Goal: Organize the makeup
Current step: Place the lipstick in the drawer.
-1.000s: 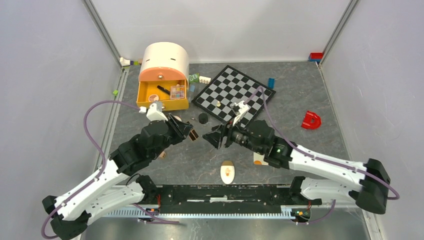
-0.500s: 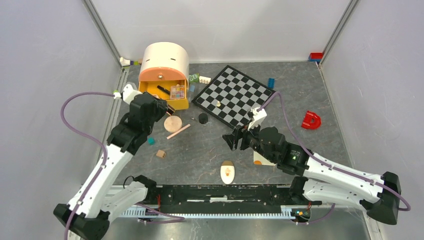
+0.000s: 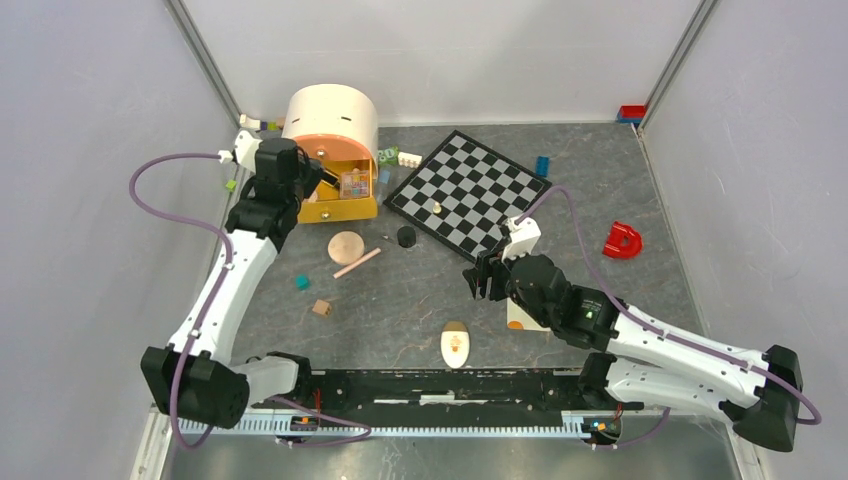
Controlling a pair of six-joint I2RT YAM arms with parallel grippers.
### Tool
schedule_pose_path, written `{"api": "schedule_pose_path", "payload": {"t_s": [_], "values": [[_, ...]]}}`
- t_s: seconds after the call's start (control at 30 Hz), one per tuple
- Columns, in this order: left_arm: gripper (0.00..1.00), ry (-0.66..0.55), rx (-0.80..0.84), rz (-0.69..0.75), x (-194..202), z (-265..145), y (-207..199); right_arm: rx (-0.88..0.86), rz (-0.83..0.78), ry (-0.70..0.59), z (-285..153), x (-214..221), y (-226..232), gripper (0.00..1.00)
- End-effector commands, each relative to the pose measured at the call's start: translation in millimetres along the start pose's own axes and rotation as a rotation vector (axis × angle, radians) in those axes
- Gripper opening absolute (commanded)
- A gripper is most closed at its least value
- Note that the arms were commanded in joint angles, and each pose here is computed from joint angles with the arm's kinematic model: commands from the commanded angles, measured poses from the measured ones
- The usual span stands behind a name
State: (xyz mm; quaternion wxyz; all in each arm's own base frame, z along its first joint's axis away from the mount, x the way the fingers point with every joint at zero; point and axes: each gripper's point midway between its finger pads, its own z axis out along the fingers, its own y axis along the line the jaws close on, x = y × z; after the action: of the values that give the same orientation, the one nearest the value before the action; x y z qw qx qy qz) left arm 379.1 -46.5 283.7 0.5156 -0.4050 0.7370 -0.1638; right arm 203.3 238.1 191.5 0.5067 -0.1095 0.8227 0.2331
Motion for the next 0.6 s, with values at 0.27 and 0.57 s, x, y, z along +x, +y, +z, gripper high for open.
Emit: {"api": "schedule_pose_path", "payload": {"t_s": [0.27,0.57], "values": [[0.02,-0.16,-0.073,-0.141,-35,33,10,0.055,-0.01,-0.056,-6,-21,-11,0.68],[0.02,-0.152,-0.212,-0.19,-19,60,40,0.094,-0.018,-0.054,-7,-21,-22,0.68]]}}
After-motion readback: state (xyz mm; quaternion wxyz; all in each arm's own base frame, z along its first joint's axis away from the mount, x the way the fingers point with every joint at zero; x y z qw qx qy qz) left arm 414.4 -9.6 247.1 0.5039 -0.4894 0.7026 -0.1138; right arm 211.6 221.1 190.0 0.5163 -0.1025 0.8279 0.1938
